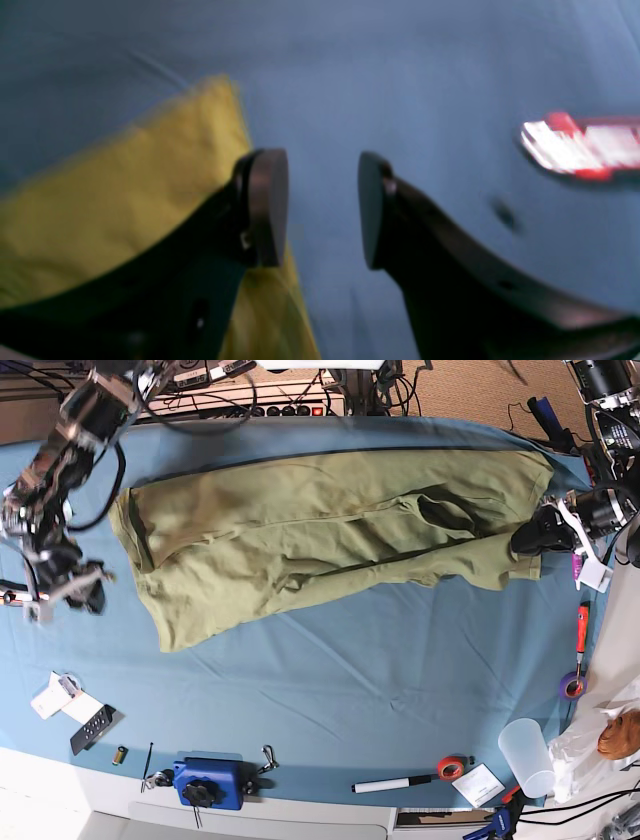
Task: Layout the t-shirt on the table in an organized manner, then fold the t-shirt properly
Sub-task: 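Release the hem with the right gripper and regrasp the strip end, then pull the strip ends apart with both grippers to straighten it, then lift the strip end with the left gripper and fold it toward the right gripper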
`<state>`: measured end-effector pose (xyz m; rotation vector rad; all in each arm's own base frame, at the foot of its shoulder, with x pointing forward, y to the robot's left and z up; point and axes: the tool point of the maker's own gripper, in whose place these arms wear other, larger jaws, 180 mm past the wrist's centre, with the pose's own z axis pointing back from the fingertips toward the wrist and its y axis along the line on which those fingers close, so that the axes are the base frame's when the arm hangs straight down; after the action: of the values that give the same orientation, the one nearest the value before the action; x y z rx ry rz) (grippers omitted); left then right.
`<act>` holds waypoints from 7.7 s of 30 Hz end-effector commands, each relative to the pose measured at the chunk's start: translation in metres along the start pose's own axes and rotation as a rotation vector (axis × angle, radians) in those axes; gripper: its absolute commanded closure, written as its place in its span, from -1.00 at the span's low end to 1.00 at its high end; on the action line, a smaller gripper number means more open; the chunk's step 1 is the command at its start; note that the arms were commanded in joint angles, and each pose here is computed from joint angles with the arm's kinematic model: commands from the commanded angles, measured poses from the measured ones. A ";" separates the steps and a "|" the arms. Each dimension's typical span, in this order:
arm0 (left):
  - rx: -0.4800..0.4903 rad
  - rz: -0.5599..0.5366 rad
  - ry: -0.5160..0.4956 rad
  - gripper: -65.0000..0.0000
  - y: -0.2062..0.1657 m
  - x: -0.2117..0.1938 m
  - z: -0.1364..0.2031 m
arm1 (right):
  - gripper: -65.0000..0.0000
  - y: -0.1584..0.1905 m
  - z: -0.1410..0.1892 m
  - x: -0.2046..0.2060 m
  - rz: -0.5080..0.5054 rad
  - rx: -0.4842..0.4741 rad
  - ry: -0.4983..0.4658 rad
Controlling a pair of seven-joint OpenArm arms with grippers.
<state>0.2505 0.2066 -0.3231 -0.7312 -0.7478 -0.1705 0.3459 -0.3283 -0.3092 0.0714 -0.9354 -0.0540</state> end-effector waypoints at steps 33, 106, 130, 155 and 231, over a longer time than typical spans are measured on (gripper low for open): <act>-0.006 -0.031 -0.048 1.00 -0.002 0.016 0.006 | 0.70 0.082 -0.117 -0.024 0.004 0.181 0.232; -0.003 0.071 0.043 1.00 -0.016 -0.046 0.043 | 1.00 0.002 0.059 -0.071 -0.005 0.036 0.109; 0.056 0.087 0.122 0.27 -0.008 -0.069 0.047 | 1.00 -0.013 0.064 -0.096 0.021 -0.048 0.232; 0.412 0.151 0.059 -0.27 0.055 -0.050 0.050 | 0.38 -0.008 0.064 -0.100 0.045 -0.012 0.253; -0.091 -0.395 0.053 1.00 -0.226 -0.039 -0.134 | 0.38 0.003 0.060 -0.078 0.011 0.039 0.134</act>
<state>0.2044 -0.0499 -0.3063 -0.6271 -0.7815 -0.5882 0.2423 -0.3176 -0.3514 0.1199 -0.7454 -0.0359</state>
